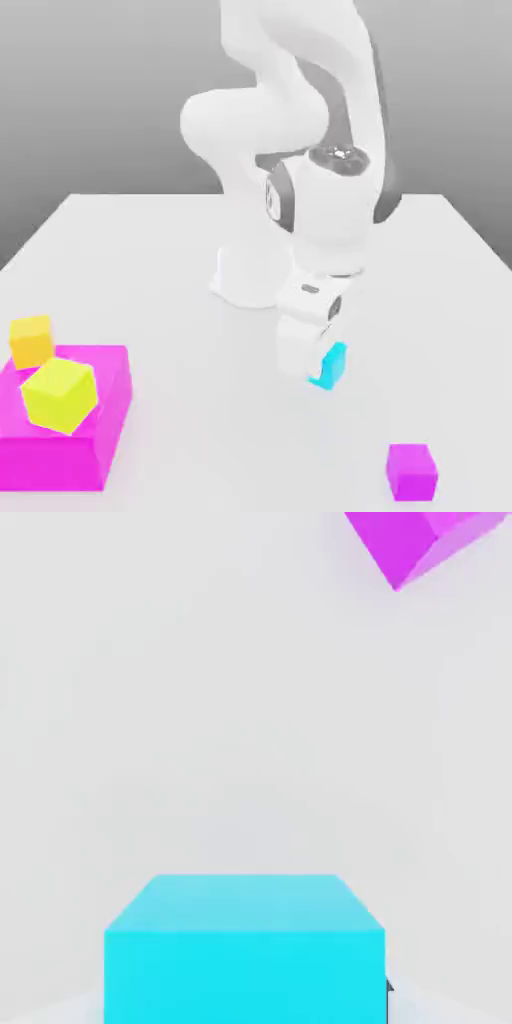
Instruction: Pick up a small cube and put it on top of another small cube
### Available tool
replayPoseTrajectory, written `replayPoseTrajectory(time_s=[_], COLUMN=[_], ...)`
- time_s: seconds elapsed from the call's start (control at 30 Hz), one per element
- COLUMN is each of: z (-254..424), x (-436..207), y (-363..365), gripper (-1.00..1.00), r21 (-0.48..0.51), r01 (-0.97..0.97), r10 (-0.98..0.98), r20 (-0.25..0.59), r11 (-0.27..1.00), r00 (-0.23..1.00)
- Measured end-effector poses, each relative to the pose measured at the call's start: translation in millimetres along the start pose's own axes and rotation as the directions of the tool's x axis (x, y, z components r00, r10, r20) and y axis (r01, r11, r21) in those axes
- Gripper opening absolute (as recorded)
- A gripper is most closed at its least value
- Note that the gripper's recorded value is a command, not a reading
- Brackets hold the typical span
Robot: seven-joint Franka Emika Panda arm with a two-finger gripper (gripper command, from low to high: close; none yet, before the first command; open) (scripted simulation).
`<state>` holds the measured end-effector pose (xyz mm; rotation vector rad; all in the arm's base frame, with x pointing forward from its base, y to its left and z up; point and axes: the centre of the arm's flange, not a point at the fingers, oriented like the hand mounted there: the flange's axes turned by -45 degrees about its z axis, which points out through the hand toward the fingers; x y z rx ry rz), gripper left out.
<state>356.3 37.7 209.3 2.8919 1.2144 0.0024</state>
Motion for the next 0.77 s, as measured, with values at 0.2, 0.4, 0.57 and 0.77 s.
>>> replayPoseTrajectory(time_s=[0.2, 0.4, 0.57, 0.77], z=[-48, -100, -94, -62], x=[-64, -187, -259, -263], y=[109, 192, 214, 214], gripper=[-1.0, -1.0, -1.0, 1.0], r21=[-0.007, -0.001, 0.011, 0.006], r01=[-0.436, -0.808, -0.923, -0.927], r10=[0.436, 0.808, 0.923, 0.927], r20=[-0.002, -0.001, 0.003, 0.004], r11=[0.9, 0.59, 0.385, 0.376], r00=[0.9, 0.59, 0.385, 0.376])
